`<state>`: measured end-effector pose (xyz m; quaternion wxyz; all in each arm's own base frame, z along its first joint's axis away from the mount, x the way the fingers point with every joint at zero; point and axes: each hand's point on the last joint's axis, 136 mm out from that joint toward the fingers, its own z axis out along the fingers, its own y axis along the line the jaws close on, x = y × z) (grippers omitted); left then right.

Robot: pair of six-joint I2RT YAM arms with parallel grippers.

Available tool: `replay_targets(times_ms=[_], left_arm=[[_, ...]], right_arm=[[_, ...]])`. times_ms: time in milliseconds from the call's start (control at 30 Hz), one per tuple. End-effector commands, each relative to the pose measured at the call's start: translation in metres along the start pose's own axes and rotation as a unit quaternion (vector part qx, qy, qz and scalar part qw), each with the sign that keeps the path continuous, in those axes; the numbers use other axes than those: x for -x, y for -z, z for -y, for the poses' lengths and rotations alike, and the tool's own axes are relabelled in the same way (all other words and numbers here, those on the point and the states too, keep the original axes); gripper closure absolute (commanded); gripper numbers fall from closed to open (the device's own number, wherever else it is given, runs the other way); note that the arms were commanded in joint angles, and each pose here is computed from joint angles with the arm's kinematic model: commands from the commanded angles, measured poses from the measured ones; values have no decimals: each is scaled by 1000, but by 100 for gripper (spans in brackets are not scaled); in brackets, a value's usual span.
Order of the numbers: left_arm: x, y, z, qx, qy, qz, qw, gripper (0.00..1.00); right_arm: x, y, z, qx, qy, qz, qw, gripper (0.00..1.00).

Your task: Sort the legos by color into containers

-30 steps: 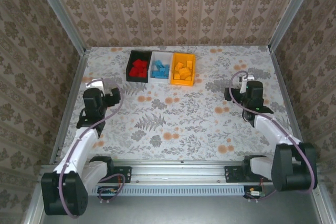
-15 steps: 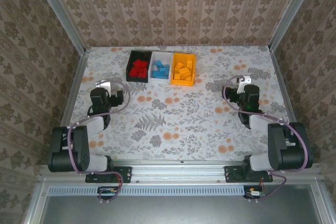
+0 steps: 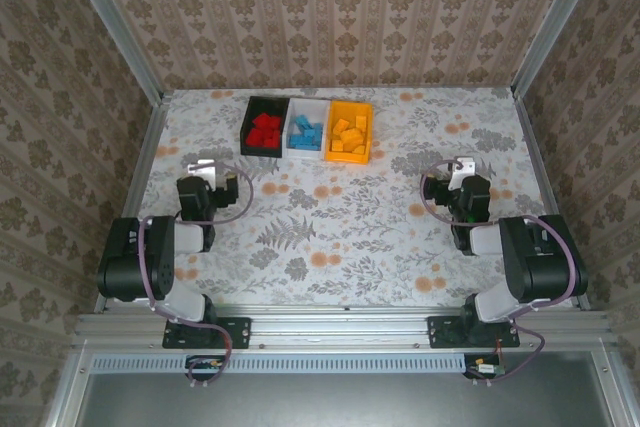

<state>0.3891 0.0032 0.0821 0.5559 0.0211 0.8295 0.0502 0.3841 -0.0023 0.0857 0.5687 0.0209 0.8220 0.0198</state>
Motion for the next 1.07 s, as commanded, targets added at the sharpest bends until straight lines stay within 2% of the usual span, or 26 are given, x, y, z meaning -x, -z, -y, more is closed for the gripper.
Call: replay_targets(times_ms=[0,233,1033], left_arm=[[14,0,-17,39,23,26,999,0],[14,-1,-15,40,16,24,999,0],[15,-1,-13,40,9,23,999,0]], right_arm=[[18,-10,-1,-2,5,9,1000,8],[17,-11,0,-5,6,5,1000,0],[17,-11,-3,-15,17,6,1000,0]])
